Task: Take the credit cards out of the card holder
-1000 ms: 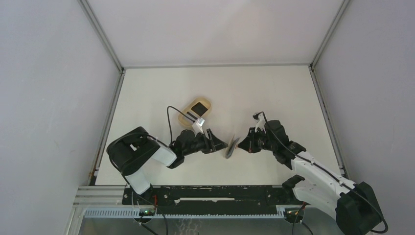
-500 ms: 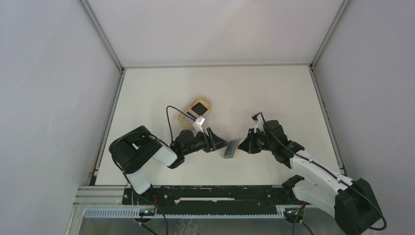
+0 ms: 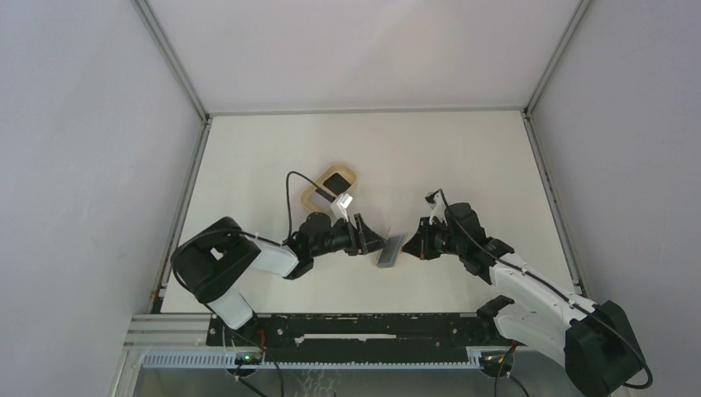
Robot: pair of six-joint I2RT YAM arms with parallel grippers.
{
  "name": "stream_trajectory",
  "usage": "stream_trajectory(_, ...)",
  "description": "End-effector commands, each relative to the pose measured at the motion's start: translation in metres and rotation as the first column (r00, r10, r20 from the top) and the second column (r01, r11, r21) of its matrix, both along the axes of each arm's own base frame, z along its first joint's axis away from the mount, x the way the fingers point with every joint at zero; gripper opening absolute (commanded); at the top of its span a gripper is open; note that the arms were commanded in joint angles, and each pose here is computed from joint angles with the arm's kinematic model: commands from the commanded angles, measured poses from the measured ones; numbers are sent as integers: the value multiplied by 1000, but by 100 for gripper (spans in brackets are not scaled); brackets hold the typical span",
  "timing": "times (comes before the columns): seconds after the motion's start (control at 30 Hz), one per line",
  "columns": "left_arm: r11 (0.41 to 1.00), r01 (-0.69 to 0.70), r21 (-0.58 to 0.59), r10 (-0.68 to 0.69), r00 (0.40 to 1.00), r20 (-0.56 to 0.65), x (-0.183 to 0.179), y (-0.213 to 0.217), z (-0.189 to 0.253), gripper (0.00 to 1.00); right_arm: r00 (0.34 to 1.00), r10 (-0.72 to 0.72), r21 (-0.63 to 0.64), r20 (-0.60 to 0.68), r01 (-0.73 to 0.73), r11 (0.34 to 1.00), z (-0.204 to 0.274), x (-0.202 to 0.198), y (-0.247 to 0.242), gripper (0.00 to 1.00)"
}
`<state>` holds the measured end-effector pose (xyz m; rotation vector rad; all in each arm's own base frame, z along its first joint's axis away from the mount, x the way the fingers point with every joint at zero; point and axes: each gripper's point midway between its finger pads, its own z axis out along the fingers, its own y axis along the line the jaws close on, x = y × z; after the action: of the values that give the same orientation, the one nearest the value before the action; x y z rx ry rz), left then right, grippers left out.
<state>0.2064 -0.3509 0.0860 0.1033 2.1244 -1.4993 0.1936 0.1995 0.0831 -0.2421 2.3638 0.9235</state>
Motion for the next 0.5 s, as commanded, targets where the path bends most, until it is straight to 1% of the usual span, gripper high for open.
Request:
stream_trajectory(0.0, 998, 21, 65, -27, 996, 91, 10, -3, 16, 66, 997, 12, 41, 78, -15, 999, 28, 12, 7, 0)
stream_trajectory(0.17, 984, 1, 180, -17, 996, 84, 14, 5, 2, 65, 997, 12, 40, 74, -15, 999, 28, 12, 7, 0)
stream_trajectory(0.3, 971, -8, 241, -12, 996, 83, 16, 10, -6, 63, 997, 14, 36, 70, -17, 999, 26, 12, 7, 0)
stream_trajectory(0.4, 964, -13, 266, -8, 997, 77, 17, 12, -13, 57, 998, 15, 36, 68, -17, 999, 26, 12, 7, 0)
stream_trajectory(0.47, 962, -18, 272, -2, 997, 72, 18, 14, -15, 50, 998, 14, 33, 65, -16, 999, 25, 11, 6, 0)
